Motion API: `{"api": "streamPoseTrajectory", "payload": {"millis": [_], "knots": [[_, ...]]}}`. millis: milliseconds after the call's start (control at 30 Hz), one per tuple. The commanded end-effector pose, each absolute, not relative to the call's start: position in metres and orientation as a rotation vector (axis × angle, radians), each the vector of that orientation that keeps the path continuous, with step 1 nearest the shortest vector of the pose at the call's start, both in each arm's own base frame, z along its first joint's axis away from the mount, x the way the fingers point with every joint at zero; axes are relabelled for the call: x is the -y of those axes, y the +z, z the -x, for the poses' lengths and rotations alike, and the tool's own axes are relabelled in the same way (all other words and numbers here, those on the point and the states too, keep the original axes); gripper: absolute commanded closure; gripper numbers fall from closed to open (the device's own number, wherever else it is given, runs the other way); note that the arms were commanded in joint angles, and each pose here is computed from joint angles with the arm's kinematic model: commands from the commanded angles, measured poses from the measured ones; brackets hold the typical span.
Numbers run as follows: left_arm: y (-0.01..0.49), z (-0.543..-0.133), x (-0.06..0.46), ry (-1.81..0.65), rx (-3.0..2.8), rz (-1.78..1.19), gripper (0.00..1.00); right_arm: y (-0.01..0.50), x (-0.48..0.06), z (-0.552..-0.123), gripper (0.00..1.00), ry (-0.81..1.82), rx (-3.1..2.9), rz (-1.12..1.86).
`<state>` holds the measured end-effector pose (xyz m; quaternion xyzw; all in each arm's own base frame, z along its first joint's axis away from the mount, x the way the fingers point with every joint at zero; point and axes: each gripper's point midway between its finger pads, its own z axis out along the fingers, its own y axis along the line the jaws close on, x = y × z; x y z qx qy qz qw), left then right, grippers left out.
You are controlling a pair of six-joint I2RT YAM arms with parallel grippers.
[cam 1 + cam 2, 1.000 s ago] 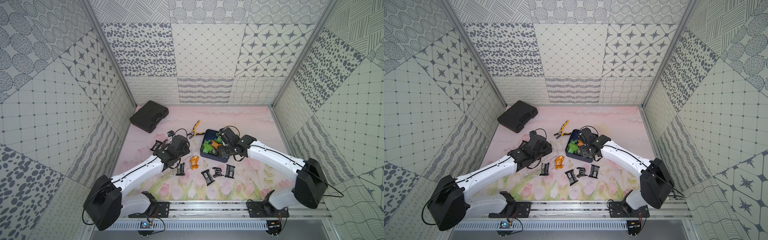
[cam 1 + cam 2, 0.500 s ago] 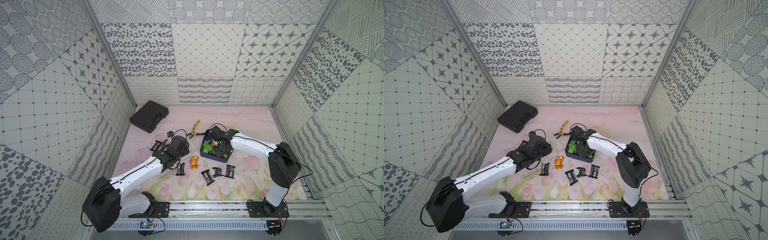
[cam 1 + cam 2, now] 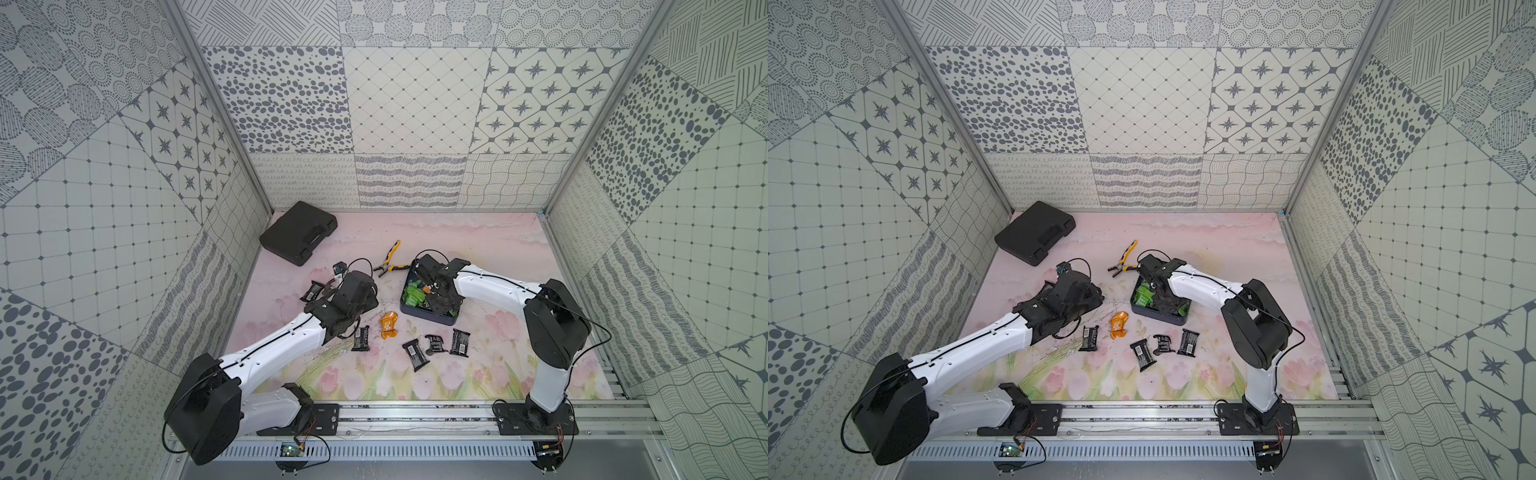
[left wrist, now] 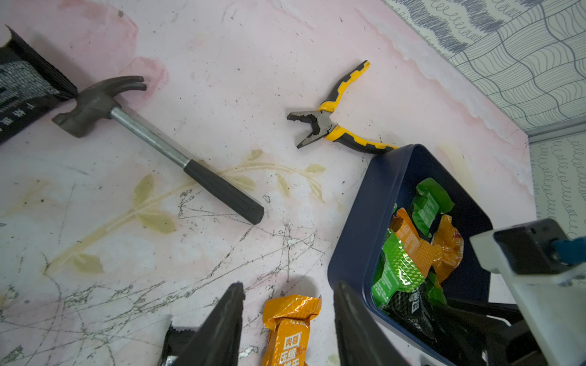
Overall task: Take the cookies out of the storage box
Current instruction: Pick up the cookie from the storage box.
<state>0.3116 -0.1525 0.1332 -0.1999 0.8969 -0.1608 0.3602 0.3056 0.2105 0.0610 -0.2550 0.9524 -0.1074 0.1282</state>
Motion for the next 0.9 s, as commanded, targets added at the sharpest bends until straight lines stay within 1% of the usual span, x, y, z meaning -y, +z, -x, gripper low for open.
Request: {"api": "streamPoseTrajectory", "payload": {"millis": [0, 200, 333, 600, 733, 867], "knots": [[0.138, -0.317, 0.152, -0.422, -2.284, 0.523, 0.5, 0.07, -0.209, -0.308, 0.83, -0.332, -2.75, 0.723], [0.139, -0.317, 0.153, -0.427, -2.283, 0.527, 0.5, 0.084, -0.205, -0.309, 0.91, -0.338, -2.718, 0.692], [0.141, -0.318, 0.153, -0.432, -2.279, 0.529, 0.5, 0.098, -0.201, -0.309, 0.94, -0.322, -2.692, 0.659], [0.143, -0.317, 0.151, -0.431, -2.273, 0.538, 0.5, 0.118, -0.201, -0.304, 1.0, -0.173, -2.701, 0.559], [0.144, -0.315, 0.15, -0.435, -2.268, 0.548, 0.5, 0.129, -0.202, -0.303, 1.0, -0.105, -2.693, 0.524], [0.144, -0.313, 0.146, -0.431, -2.269, 0.578, 0.5, 0.156, -0.213, -0.303, 1.0, 0.004, -2.64, 0.511]]}}
